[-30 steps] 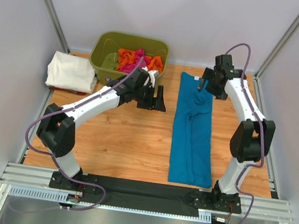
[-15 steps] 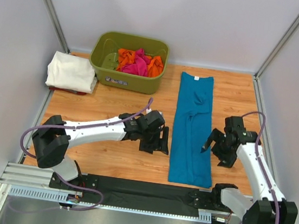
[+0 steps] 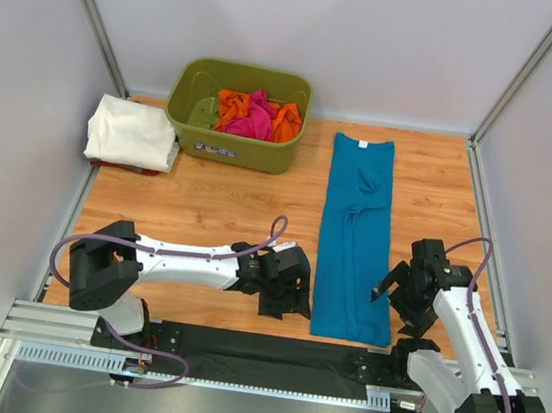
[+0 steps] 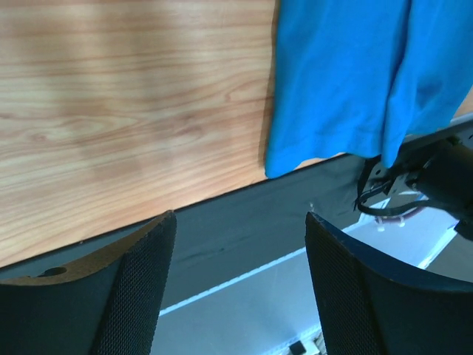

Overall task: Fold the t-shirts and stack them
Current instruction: Fold the tshirt

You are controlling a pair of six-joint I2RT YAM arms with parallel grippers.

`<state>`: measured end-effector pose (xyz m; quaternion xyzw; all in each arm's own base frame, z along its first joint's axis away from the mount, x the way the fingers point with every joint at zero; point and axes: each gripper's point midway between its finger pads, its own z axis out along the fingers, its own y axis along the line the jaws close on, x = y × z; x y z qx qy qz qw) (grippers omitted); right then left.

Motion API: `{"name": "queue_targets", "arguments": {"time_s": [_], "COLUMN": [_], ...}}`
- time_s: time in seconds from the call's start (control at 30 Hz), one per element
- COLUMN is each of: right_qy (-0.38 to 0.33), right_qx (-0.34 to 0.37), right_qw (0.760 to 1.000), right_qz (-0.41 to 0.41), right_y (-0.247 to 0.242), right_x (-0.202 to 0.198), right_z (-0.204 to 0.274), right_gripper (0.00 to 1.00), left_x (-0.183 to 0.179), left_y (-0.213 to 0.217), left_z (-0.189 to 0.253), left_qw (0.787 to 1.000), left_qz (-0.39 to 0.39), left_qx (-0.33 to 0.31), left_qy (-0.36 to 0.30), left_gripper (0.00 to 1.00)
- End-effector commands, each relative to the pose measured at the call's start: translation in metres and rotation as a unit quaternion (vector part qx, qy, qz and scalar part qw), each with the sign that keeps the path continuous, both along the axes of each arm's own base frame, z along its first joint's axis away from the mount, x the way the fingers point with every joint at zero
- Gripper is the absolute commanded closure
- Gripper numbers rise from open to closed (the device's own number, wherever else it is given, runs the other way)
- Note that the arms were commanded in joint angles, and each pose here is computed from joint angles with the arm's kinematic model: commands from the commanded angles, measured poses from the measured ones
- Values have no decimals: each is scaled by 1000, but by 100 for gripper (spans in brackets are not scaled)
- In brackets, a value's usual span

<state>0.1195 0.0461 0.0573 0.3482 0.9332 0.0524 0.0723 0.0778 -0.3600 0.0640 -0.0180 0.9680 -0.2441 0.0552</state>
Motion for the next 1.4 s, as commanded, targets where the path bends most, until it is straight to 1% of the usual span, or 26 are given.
{"name": "queue_targets", "arguments": {"time_s": [0.0, 0.03, 0.1, 0.17, 0.27, 0.33, 0.37, 0.4, 0.53, 0.63, 0.73, 0.77, 0.83, 0.97, 1.03, 1.1, 1.13, 1.23, 1.33, 1.37], "right_qy": [34, 53, 58, 67, 82, 85, 85, 91, 97, 95, 85, 83, 84, 89, 91, 92, 92, 88, 83, 83], "right_qx": [-27, -30, -26, -27, -28, -28, -28, -13, -13, -15, -15, -18, -18, -19, -38, -41, -41, -41, -39, -38], "right_qw": [998, 998, 997, 997, 996, 995, 995, 995, 994, 994, 995, 995, 995, 995, 994, 994, 994, 994, 995, 995], "right_qz": [-37, -36, -32, -29, -32, -37, -39, -39, -44, -49, -55, -57, -58, -50, -43, -37, -37, -40, -43, -42], "right_y": [-9, -10, -9, -8, -8, -8, -8, -3, -3, -4, -4, -5, -5, -4, -8, -7, -7, -7, -6, -6], "right_x": [-10, -16, -15, -16, -19, -18, -18, -21, -28, -32, -30, -30, -28, -24, -22, -22, -22, -21, -21, -20], "right_z": [-13, -18, -22, -24, -31, -34, -35, -37, -36, -37, -37, -37, -37, -37, -39, -40, -40, -40, -40, -39], "right_gripper": [5, 4, 7, 12, 22, 25, 31, 33, 34, 36, 38, 39, 39, 45, 47, 48, 49, 60, 64, 66], "left_x": [7, 7, 5, 3, -2, -4, -5, -6, -9, -12, -17, -18, -19, -19, -19, -18, -18, -17, -16, -16], "left_y": [-23, -25, -30, -32, -34, -33, -34, -36, -36, -37, -40, -40, -39, -39, -40, -42, -44, -47, -49, -50], "left_z": [11, 12, 11, 10, 4, -2, -3, -4, -10, -14, -21, -24, -27, -33, -36, -38, -38, -40, -42, -42], "left_qw": [999, 999, 998, 998, 997, 997, 997, 996, 996, 996, 995, 995, 995, 995, 995, 995, 995, 995, 995, 995], "left_qz": [18, 17, 16, 17, 25, 27, 31, 29, 34, 40, 42, 43, 48, 52, 53, 54, 52, 51, 51, 50], "left_qx": [-40, -44, -52, -56, -64, -64, -64, -67, -60, -57, -52, -49, -44, -36, -35, -36, -38, -38, -37, -37], "left_qy": [3, 3, 10, 15, 30, 38, 42, 44, 54, 60, 70, 73, 79, 76, 75, 75, 74, 74, 73, 73], "left_gripper": [23, 23, 24, 24, 26, 28, 30, 30, 30, 31, 32, 35, 35, 37, 37, 37, 37, 38, 39, 42]}}
